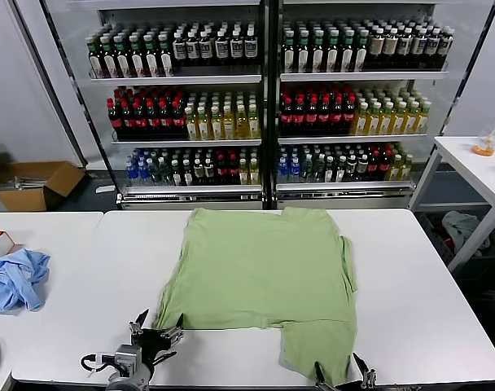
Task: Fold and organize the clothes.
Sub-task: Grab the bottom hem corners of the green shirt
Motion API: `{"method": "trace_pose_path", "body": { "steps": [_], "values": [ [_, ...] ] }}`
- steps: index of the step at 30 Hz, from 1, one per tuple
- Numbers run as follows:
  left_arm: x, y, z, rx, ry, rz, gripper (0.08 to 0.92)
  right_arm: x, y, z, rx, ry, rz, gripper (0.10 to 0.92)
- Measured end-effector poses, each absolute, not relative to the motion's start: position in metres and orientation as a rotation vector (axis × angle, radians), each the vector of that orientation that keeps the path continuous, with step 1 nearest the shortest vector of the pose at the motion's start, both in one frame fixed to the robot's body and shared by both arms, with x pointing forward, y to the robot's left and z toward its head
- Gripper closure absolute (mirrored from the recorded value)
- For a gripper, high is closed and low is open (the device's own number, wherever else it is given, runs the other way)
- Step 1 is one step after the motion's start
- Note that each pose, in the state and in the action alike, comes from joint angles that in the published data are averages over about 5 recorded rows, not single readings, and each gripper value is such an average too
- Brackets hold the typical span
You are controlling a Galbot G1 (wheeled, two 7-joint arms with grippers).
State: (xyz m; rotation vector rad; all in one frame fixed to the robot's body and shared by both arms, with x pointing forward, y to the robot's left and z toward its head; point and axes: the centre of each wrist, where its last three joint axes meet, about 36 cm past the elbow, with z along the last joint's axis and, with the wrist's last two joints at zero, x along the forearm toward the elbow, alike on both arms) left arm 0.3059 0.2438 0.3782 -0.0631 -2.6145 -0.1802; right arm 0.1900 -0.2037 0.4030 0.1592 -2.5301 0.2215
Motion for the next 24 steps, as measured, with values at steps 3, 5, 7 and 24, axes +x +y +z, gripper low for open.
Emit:
{"method": "trace_pose_path", "body": {
  "steps": [3,5,7,24],
  "values": [
    [0.306,0.244,0.378,-0.068,-2.606,-0.172,0.293,0.188,-0.202,0.403,0.164,-2.511,0.201,0.323],
    [0.306,0.244,0.378,-0.073,-2.601,-0.164,0.353,0.188,-0.201,0.403,0.167,-2.497,0.186,0.384],
    [0.306,0.245,0.377,-0.078,-2.596,-0.156,0.414,0.187,-0.201,0.403,0.171,-2.484,0.171,0.444],
    [0.297,0.246,0.384,-0.139,-2.599,-0.057,0.881,0.197,-0.209,0.414,0.205,-2.488,0.072,0.899]
  ]
}}
